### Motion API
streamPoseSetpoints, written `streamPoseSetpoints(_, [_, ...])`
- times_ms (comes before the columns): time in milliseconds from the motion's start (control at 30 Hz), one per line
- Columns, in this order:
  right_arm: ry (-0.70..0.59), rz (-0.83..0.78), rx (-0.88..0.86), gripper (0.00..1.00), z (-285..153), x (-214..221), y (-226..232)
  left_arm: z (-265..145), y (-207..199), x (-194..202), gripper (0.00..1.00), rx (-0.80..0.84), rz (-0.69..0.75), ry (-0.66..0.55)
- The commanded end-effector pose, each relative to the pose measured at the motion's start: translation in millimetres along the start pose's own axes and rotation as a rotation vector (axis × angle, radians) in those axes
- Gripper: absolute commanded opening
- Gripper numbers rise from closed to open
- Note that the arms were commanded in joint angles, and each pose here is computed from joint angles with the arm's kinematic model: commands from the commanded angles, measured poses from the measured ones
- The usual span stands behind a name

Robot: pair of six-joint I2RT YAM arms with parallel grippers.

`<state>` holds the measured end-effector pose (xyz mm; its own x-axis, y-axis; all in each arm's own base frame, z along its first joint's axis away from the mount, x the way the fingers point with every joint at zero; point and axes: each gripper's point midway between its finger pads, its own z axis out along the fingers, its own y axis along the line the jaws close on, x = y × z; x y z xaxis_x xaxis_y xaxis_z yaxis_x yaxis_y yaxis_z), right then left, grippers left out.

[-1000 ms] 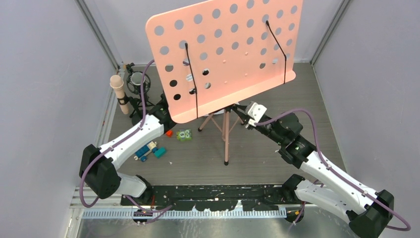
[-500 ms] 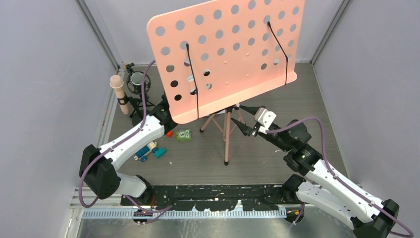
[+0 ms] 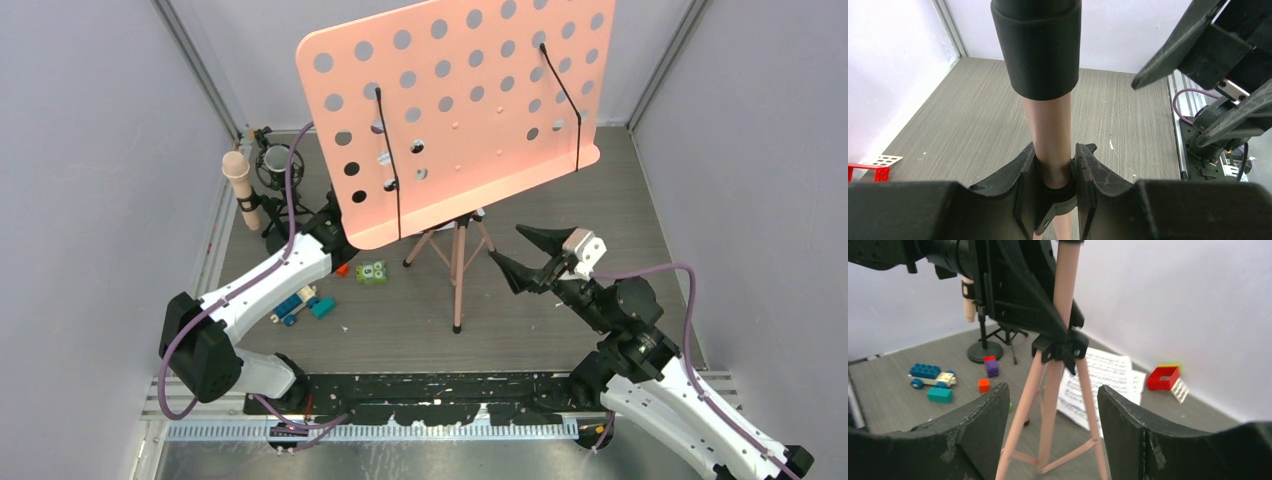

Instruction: Pack up the instrument practice props

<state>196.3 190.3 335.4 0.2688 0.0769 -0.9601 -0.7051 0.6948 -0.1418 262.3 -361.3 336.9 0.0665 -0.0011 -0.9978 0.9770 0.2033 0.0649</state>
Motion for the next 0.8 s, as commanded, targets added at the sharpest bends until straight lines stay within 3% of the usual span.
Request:
streamPoseSetpoints(0, [0.034,0.169,0.026,0.70,-13.9,30.1,7.4,-5.4,-12.2,42.9,0.00,0.019,-0.084,0.128])
streamPoseSetpoints(133, [0.034,0.213,0.020,0.73,-11.7,47.5,12.5,-3.8,-13.4,38.7,0.01,0.029,-0.090,0.111])
streamPoseSetpoints(233, [0.046,0.186,0.007,0.74,-6.1,59.2,14.1,-2.0,-18.4,31.6,0.09,0.058,-0.105,0.084])
streamPoseSetpoints(367, [0.033,0.174,-0.005,0.75,0.6,63.3,15.7,-2.2,-17.9,25.1,0.32,0.055,-0.100,0.072])
streamPoseSetpoints(500, [0.037,0.169,-0.011,0.76,1.5,67.8,17.0,-3.9,-17.0,21.8,0.47,0.044,-0.088,0.064])
streamPoseSetpoints(700, [0.039,0.156,-0.013,0.76,1.7,70.6,17.1,-8.9,-14.8,9.9,0.78,0.014,-0.049,0.024])
streamPoseSetpoints(767, [0.041,0.155,-0.014,0.82,2.6,71.8,17.2,-10.6,-15.4,2.1,0.87,0.010,-0.036,-0.002])
